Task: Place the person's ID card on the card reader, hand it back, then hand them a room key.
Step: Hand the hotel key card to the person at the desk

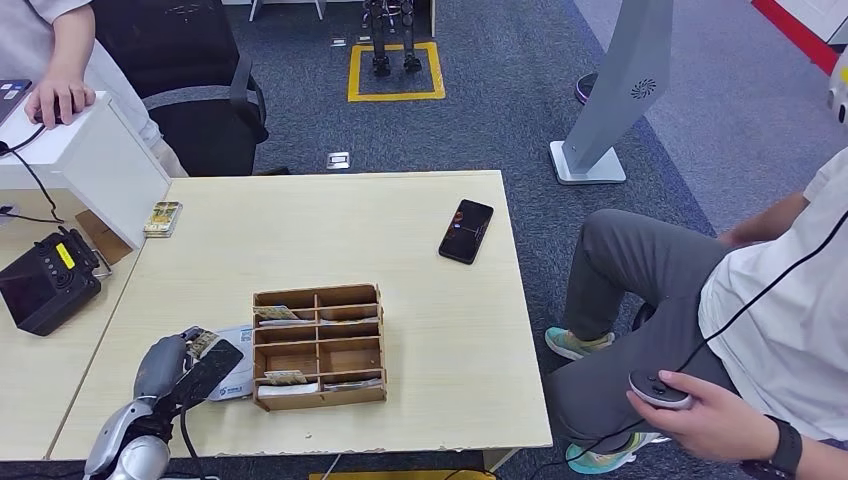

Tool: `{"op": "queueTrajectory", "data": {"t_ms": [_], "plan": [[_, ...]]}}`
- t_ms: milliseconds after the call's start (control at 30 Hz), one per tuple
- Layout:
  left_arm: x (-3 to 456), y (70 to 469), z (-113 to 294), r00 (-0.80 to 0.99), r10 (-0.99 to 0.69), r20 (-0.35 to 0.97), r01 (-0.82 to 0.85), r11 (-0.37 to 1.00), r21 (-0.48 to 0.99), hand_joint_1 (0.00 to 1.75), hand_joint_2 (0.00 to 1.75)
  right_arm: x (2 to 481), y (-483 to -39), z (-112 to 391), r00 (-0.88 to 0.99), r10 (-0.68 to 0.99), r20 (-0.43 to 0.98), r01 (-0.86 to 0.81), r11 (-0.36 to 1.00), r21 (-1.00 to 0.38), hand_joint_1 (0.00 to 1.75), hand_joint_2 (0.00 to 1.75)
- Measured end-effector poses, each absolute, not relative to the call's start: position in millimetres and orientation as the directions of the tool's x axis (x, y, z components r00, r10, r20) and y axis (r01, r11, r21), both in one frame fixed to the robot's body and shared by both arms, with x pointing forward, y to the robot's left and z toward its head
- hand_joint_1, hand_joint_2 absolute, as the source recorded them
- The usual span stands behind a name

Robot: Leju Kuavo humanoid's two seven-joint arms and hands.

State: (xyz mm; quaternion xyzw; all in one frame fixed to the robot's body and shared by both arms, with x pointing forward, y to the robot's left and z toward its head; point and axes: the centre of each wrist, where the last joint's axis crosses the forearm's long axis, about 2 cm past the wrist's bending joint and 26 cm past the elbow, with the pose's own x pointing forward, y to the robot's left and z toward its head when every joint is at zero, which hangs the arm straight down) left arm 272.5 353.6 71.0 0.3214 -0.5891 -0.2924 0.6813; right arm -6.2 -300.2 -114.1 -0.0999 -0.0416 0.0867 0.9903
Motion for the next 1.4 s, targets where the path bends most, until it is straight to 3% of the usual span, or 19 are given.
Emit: {"op": "queueTrajectory", "data": {"t_ms": [400, 567, 667, 767, 833, 933, 1400], "plan": [[272.5, 353.0, 70.7, 0.134, -0.772, 0.622, 0.023, 0.630, 0.776, 1.75, 1.75, -6.2, -300.0, -114.1, 0.981, 0.180, 0.066, -0.163, 0.965, -0.205, 0.00, 1.75], [273.5, 352.7, 70.6, 0.118, -0.683, 0.721, 0.054, 0.730, 0.682, 1.75, 1.75, -6.2, -300.0, -114.1, 0.981, 0.182, 0.070, -0.164, 0.964, -0.208, 0.00, 1.75], [276.2, 356.3, 73.0, 0.127, -0.530, 0.838, 0.065, 0.848, 0.526, 1.75, 1.75, -6.4, -300.1, -114.1, 0.981, 0.182, 0.070, -0.164, 0.963, -0.214, 0.00, 1.75], [280.2, 364.1, 79.1, 0.120, -0.222, 0.968, 0.042, 0.975, 0.218, 1.75, 1.75, -6.3, -300.3, -114.0, 0.980, 0.185, 0.072, -0.165, 0.961, -0.222, 0.00, 1.75], [286.8, 374.6, 88.6, 0.078, -0.032, 0.996, -0.013, 0.999, 0.034, 1.75, 1.75, -6.2, -300.6, -114.0, 0.979, 0.189, 0.076, -0.167, 0.959, -0.229, 0.00, 1.75], [303.8, 393.3, 111.1, -0.005, 0.083, 0.997, -0.083, 0.993, -0.084, 1.75, 1.75, -5.4, -301.4, -114.0, 0.977, 0.197, 0.079, -0.174, 0.957, -0.234, 0.00, 1.75], [350.5, 417.7, 177.0, -0.277, 0.028, 0.960, -0.238, 0.967, -0.096, 1.75, 1.75, -0.6, -303.2, -113.8, 0.968, 0.234, 0.090, -0.207, 0.949, -0.239, 0.00, 1.75]]}}
